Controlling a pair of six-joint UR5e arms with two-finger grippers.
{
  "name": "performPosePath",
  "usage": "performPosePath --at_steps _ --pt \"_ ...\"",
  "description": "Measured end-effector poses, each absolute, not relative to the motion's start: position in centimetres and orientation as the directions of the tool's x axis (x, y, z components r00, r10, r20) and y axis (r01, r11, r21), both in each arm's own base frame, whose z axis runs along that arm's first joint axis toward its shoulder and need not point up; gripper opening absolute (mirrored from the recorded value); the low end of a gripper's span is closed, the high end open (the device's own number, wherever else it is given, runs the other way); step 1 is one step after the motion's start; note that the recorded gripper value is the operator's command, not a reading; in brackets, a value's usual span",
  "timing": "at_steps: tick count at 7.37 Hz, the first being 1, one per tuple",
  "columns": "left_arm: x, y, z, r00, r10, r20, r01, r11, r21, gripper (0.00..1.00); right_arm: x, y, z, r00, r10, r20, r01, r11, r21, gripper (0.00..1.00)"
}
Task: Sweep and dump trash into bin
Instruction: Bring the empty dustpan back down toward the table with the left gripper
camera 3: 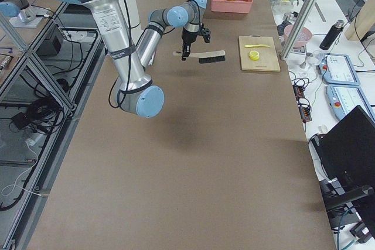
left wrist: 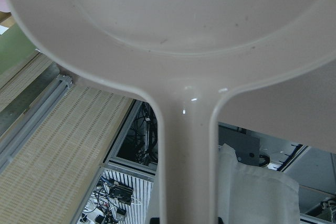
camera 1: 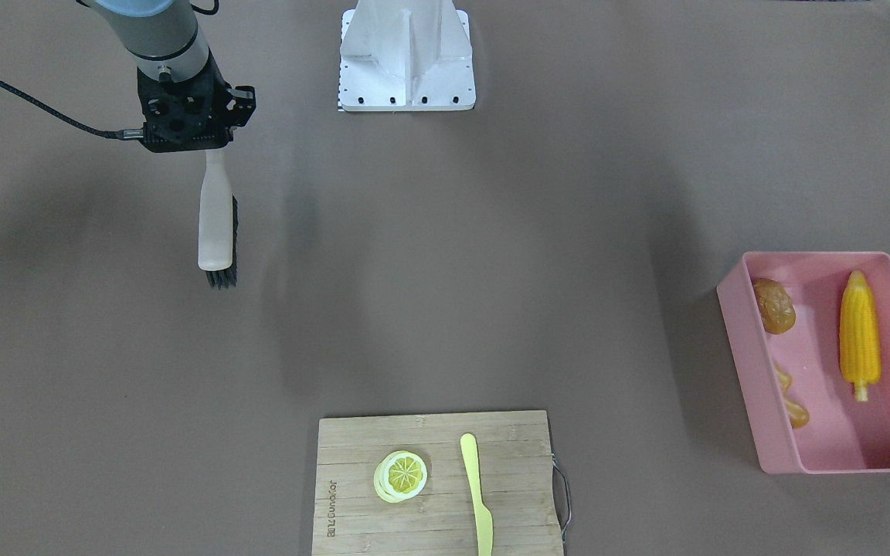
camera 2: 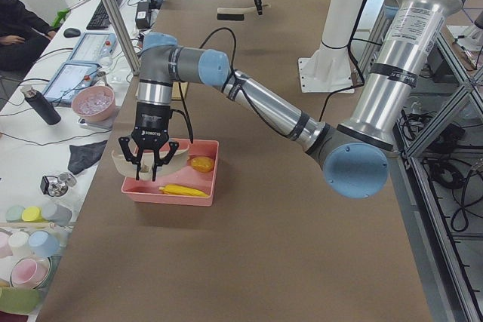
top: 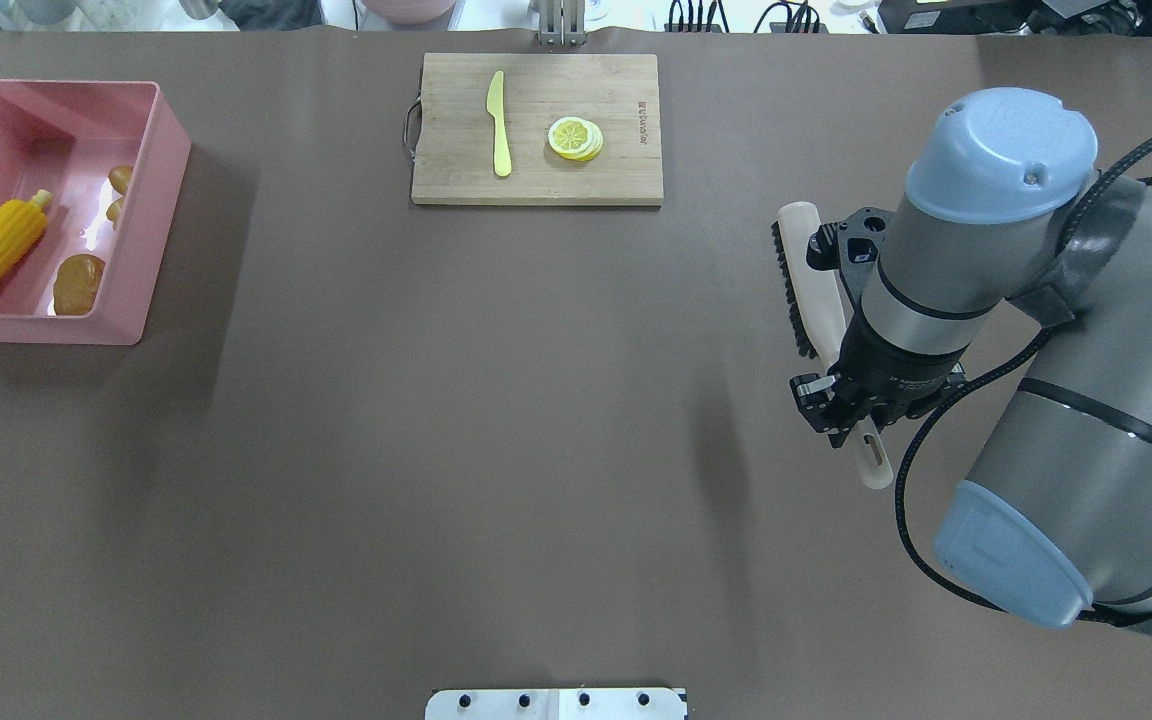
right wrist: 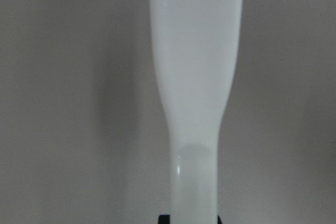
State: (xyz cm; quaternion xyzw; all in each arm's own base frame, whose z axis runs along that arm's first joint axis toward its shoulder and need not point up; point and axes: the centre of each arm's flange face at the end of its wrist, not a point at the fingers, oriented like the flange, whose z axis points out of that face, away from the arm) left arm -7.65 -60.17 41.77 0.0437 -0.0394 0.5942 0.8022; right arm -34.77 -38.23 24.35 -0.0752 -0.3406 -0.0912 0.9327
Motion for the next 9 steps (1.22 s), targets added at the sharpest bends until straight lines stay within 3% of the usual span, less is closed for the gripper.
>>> performPosePath --at_steps 2,5,9 --pt "-4.8 -60.4 35.7 0.341 0.937 0.070 -0.926 0.322 0.198 0.00 -34.7 -38.4 24.7 0.755 -0.118 0.645 0.221 0.972 -0.081 0.00" --pt "7.9 -58.8 29.8 0.391 0.920 -0.002 -0.852 0.363 0.377 0.00 -33.7 -39.4 25.3 0.762 -0.101 0.639 0.201 0.976 -0.085 0.00" --pt "23.3 -53.8 28.7 0.224 0.974 -0.027 -0.893 0.216 0.395 0.00 -33.1 -40.7 26.3 0.771 -0.096 0.629 0.193 0.977 -0.088 0.00"
